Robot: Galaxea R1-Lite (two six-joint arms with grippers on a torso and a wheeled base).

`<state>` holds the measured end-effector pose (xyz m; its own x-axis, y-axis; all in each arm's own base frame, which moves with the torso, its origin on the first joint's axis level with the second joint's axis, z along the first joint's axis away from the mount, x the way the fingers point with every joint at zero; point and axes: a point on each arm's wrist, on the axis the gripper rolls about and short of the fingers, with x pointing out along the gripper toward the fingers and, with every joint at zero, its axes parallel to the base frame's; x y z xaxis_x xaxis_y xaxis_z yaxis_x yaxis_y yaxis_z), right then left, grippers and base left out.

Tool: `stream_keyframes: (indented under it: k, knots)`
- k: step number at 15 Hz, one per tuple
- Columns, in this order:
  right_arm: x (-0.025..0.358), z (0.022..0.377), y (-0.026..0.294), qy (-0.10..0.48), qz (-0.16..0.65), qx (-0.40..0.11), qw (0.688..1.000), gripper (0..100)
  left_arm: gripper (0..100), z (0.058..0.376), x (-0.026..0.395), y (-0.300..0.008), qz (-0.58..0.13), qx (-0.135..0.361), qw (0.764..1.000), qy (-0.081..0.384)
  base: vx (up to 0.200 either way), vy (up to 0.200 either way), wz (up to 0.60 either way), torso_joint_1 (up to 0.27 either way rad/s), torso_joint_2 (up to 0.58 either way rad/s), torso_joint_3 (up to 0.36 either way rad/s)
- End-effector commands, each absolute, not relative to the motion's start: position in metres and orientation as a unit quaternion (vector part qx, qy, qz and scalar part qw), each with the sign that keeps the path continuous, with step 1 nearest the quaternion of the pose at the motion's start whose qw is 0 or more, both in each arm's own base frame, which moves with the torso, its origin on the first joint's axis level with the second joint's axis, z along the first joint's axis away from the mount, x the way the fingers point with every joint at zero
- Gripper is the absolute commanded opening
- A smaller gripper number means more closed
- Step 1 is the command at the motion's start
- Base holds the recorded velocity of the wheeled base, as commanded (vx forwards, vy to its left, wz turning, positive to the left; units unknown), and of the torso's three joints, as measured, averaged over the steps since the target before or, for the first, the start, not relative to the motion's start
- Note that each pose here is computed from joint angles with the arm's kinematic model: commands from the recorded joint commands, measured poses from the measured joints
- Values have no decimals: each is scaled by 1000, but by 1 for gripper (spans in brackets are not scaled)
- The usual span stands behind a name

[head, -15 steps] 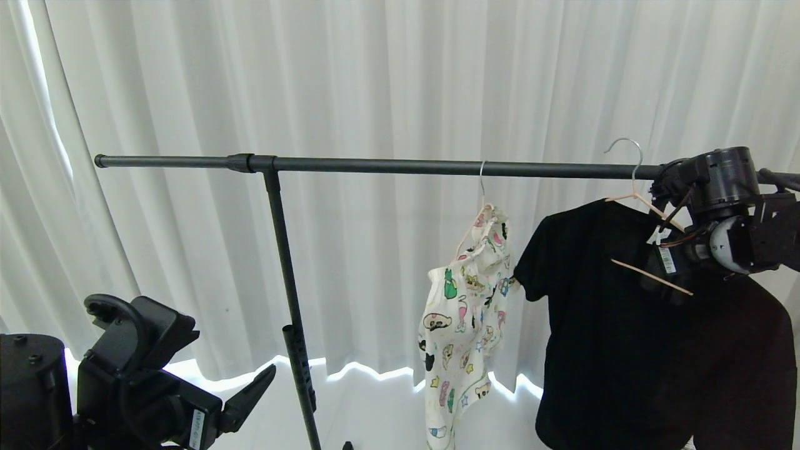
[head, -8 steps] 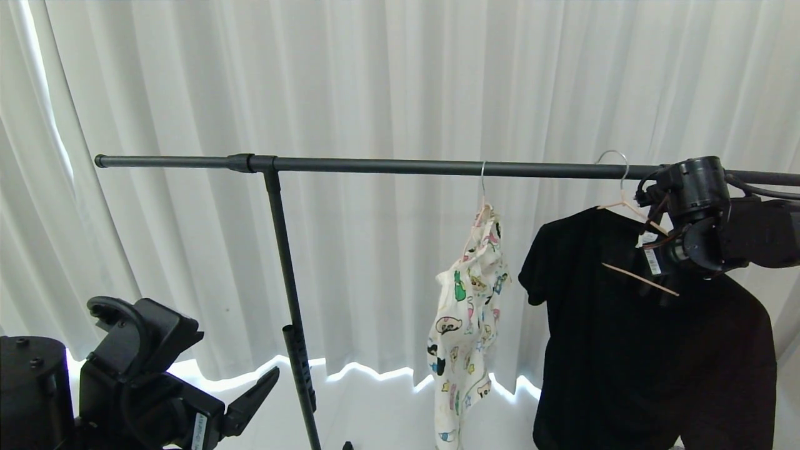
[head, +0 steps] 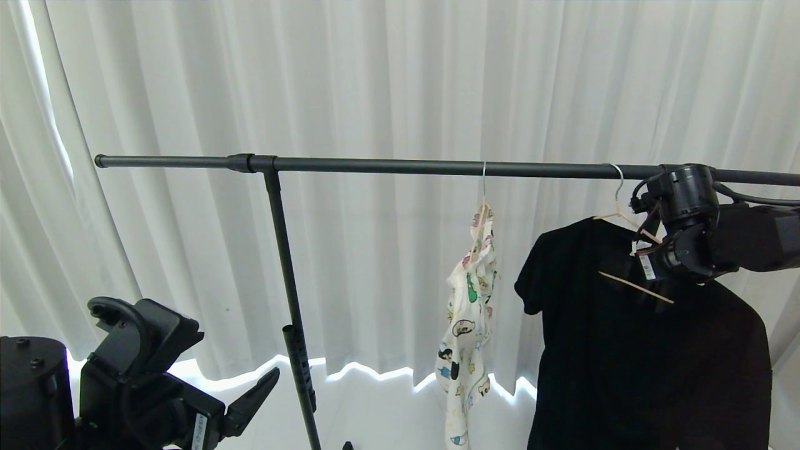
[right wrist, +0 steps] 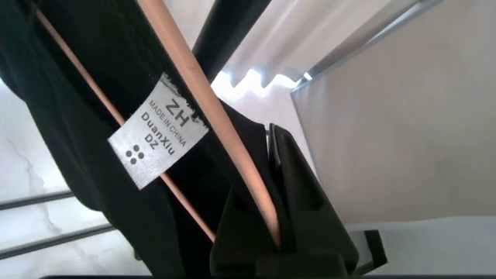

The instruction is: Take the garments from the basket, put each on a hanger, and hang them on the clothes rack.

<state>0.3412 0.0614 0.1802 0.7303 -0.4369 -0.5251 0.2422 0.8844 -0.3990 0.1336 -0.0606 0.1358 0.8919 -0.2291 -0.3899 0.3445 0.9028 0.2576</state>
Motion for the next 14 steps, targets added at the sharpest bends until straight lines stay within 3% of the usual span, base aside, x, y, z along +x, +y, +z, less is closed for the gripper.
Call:
stream_keyframes:
  k: [1,6,10,12,14]
  knots:
    - [336,187,66,306,-182,-141,924,100,100,136,134,-61,-149,162,959,179,0,0,0,0,0,0]
    - [286,214,94,287,-140,-41,947,100,100,135,132,-60,-149,161,959,179,0,0,0,0,0,0]
    - [264,235,88,266,-92,-8,959,100,100,134,130,-58,-146,160,960,178,0,0,0,0,0,0]
    - [240,252,71,271,-102,-38,956,100,100,137,133,-55,-132,157,963,175,0,0,0,0,0,0]
    - [201,261,38,338,-132,-128,923,100,100,148,143,-46,-84,146,972,161,0,0,0,0,0,0]
